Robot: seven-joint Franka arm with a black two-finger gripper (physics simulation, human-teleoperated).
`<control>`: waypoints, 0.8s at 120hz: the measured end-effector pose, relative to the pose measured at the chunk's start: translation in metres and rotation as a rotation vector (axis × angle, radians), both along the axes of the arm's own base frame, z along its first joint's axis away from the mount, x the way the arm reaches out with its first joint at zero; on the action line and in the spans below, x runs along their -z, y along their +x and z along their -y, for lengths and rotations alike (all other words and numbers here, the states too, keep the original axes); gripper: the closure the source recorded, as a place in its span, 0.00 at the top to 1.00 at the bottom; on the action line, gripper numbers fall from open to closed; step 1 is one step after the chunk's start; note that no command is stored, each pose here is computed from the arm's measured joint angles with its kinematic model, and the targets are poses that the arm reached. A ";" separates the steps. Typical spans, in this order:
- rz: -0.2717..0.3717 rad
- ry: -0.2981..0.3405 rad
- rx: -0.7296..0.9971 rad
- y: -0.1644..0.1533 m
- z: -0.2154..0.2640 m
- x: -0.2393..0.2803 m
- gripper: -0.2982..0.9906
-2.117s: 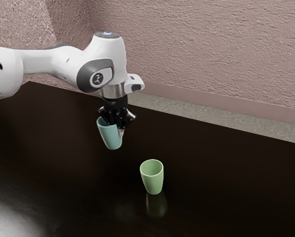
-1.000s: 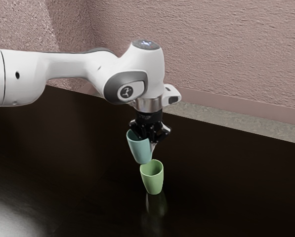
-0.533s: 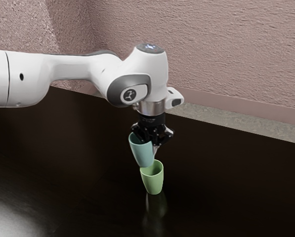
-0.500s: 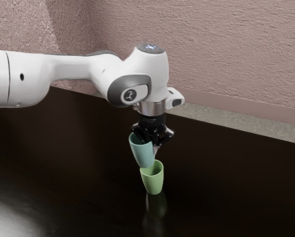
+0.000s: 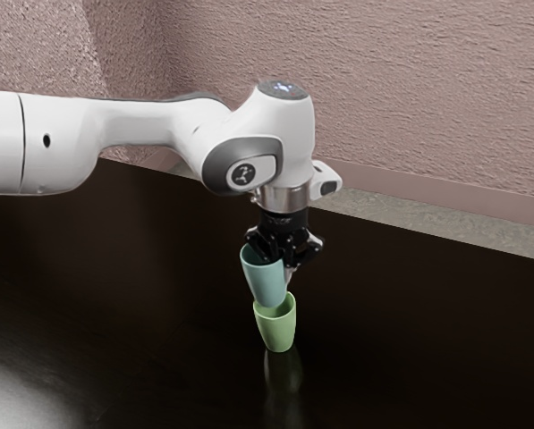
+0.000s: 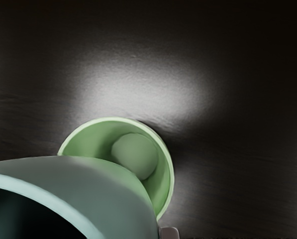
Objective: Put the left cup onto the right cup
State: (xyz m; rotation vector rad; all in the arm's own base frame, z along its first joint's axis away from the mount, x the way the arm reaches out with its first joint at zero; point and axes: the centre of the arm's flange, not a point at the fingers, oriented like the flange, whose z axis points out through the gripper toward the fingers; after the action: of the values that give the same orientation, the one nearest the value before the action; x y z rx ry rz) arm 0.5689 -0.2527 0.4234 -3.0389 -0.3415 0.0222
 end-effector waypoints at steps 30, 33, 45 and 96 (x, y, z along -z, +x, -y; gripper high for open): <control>-0.014 -0.003 -0.018 0.002 0.000 0.010 0.17; -0.015 -0.003 -0.019 0.002 0.000 0.011 0.17; -0.018 -0.001 -0.023 0.003 0.000 0.015 0.17; -0.004 0.013 -0.033 0.011 -0.002 0.018 0.17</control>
State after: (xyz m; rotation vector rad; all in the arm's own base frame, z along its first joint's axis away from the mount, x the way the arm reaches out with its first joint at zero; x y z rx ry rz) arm 0.5799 -0.2508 0.4055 -3.0196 -0.3897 0.0274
